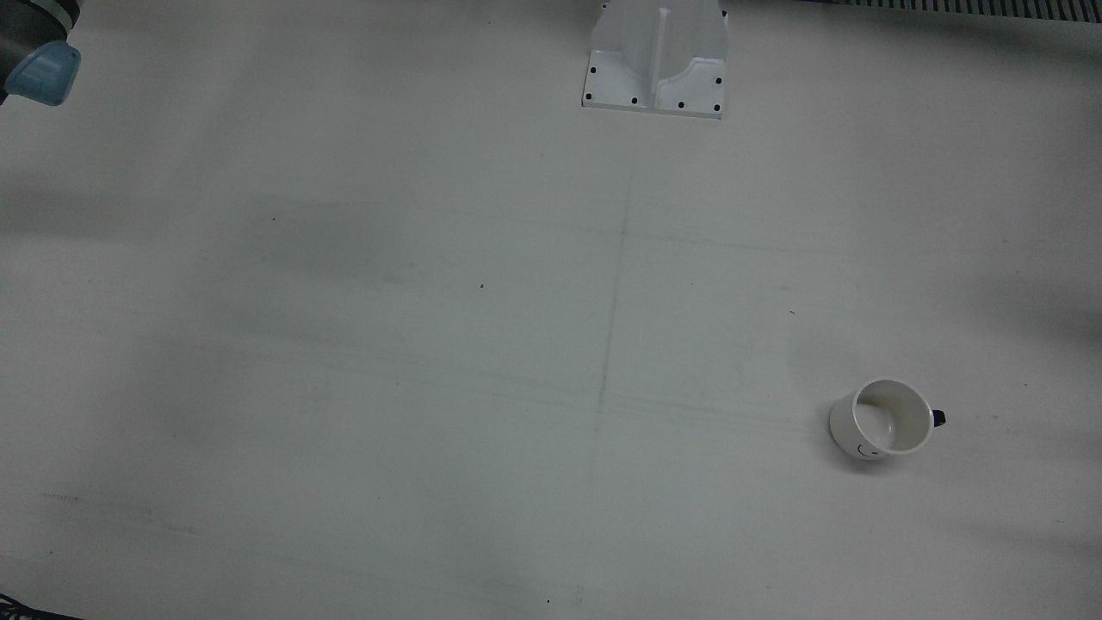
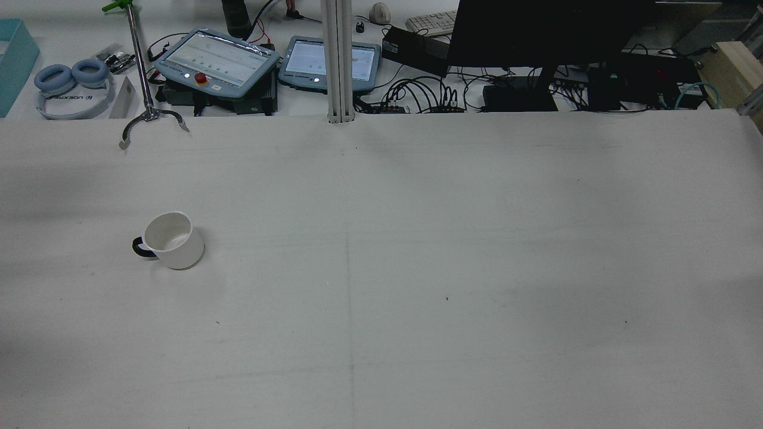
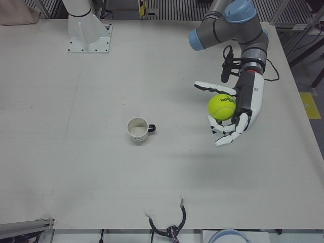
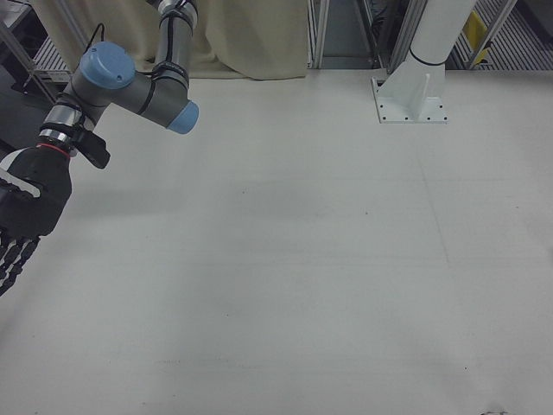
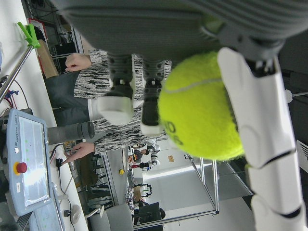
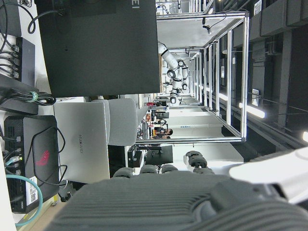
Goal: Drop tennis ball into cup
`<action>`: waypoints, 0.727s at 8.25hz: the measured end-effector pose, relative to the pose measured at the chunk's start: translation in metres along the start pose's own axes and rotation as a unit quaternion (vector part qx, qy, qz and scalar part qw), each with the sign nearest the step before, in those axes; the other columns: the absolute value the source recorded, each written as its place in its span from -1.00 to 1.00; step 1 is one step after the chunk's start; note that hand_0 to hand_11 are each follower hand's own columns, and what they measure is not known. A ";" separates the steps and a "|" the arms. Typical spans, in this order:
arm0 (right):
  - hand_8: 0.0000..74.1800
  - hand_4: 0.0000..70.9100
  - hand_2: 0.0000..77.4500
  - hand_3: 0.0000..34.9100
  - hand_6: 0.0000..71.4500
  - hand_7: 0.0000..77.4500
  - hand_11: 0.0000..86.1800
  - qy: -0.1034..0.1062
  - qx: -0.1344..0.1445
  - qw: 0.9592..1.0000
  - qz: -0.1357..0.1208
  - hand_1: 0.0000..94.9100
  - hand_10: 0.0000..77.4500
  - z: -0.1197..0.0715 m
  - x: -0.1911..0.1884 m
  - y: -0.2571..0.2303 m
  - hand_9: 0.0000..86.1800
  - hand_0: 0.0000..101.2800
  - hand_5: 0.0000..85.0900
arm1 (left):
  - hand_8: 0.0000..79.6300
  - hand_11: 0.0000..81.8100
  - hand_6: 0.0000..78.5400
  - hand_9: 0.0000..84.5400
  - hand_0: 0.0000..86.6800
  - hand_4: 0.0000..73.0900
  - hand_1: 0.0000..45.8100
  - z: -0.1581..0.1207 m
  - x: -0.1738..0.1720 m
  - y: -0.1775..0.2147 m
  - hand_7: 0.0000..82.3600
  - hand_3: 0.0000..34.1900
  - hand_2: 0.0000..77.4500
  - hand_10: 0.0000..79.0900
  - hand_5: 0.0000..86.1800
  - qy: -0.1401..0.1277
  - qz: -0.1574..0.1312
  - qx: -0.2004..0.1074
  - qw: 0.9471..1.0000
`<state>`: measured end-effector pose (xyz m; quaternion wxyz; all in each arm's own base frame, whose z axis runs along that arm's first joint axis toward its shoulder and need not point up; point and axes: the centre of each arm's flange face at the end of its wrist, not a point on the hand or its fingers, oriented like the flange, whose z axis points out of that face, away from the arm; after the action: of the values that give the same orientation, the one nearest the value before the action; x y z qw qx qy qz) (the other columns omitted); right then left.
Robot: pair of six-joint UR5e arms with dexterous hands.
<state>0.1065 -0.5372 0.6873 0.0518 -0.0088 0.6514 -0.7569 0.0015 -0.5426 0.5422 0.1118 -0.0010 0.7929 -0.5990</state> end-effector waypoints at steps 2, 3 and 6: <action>-1.00 -1.00 -0.99 -1.00 -1.00 -1.00 -0.99 0.000 0.000 1.000 0.000 -0.99 -1.00 0.000 0.000 0.000 -1.00 -1.00 -1.00 | 0.19 0.71 0.61 0.45 0.25 -0.61 -0.45 -0.015 0.000 0.011 0.15 -1.00 -0.80 0.53 -0.47 -0.008 0.011 -0.001 1.000; -1.00 -1.00 -0.99 -1.00 -1.00 -1.00 -0.99 0.000 0.000 1.000 0.000 -0.99 -1.00 0.000 0.000 0.000 -1.00 -1.00 -1.00 | 0.19 0.71 0.61 0.38 0.23 -0.67 -0.45 -0.018 -0.004 0.022 0.15 -1.00 -0.73 0.49 -0.42 -0.018 0.021 -0.005 1.000; -1.00 -1.00 -0.99 -1.00 -1.00 -1.00 -0.99 0.000 0.001 1.000 0.000 -0.99 -1.00 0.000 0.000 -0.001 -1.00 -1.00 -1.00 | 0.15 0.71 0.61 0.37 0.21 -0.76 -0.45 -0.002 -0.084 0.054 0.17 -1.00 -0.79 0.46 -0.48 -0.079 0.047 -0.036 0.995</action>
<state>0.1062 -0.5372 0.6883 0.0516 -0.0087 0.6505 -0.7577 0.0906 -0.5141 0.5057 0.2022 -0.0153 0.8019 -0.5620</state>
